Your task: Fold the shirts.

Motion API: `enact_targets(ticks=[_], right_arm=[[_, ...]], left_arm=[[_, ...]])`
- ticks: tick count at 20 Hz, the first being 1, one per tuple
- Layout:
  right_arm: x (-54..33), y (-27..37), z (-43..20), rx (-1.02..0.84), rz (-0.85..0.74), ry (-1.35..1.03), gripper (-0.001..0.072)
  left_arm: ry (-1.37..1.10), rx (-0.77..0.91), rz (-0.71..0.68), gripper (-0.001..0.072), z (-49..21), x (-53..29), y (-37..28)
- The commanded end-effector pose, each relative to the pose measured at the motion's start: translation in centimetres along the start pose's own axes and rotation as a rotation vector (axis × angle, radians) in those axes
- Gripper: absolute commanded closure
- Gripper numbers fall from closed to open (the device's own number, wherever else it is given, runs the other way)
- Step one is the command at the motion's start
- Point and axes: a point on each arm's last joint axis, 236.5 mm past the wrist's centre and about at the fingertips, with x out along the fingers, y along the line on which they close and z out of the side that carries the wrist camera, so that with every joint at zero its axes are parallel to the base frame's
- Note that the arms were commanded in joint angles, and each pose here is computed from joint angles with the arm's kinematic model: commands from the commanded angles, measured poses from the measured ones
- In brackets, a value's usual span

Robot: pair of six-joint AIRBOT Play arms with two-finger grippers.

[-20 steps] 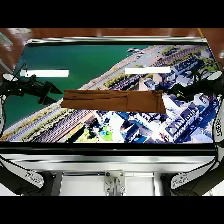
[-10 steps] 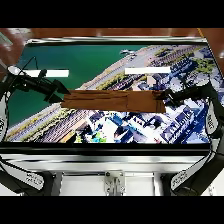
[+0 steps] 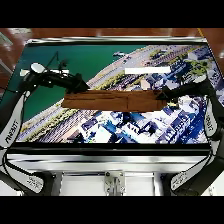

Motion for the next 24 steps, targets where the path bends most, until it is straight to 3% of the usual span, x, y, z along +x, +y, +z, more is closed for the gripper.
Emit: enact_targets(ticks=[1,5,14,18,21,24], right_arm=[[-5.3,3.5,-1.0,-0.068,0.003,-0.031,0.0634],[-11.1,8.0,-3.9,-0.139,-0.035,-0.058,0.0633],[-19.7,16.2,-10.3,-0.19,-0.049,-0.186,0.0633],[-20.8,17.2,-12.7,-0.168,-0.052,-0.168,0.0633],[-20.9,17.3,-12.8,-0.138,-0.049,-0.174,0.0633],[-20.4,17.6,-12.2,-0.137,-0.073,-0.193,0.0633]], left_arm=[[-0.095,0.122,-0.01,0.0655,0.4,5.2,-3.9],[-0.059,0.164,-0.016,0.0672,-3.4,12.9,-6.1],[0.07,0.053,-0.132,0.0672,-13.2,23.3,-10.5],[0.05,-0.067,-0.23,0.0673,-15.1,25.7,-13.9],[0.136,-0.053,-0.294,0.0674,-17.0,26.2,-15.3],[0.087,-0.002,-0.308,0.0675,-12.9,24.0,-13.7]])
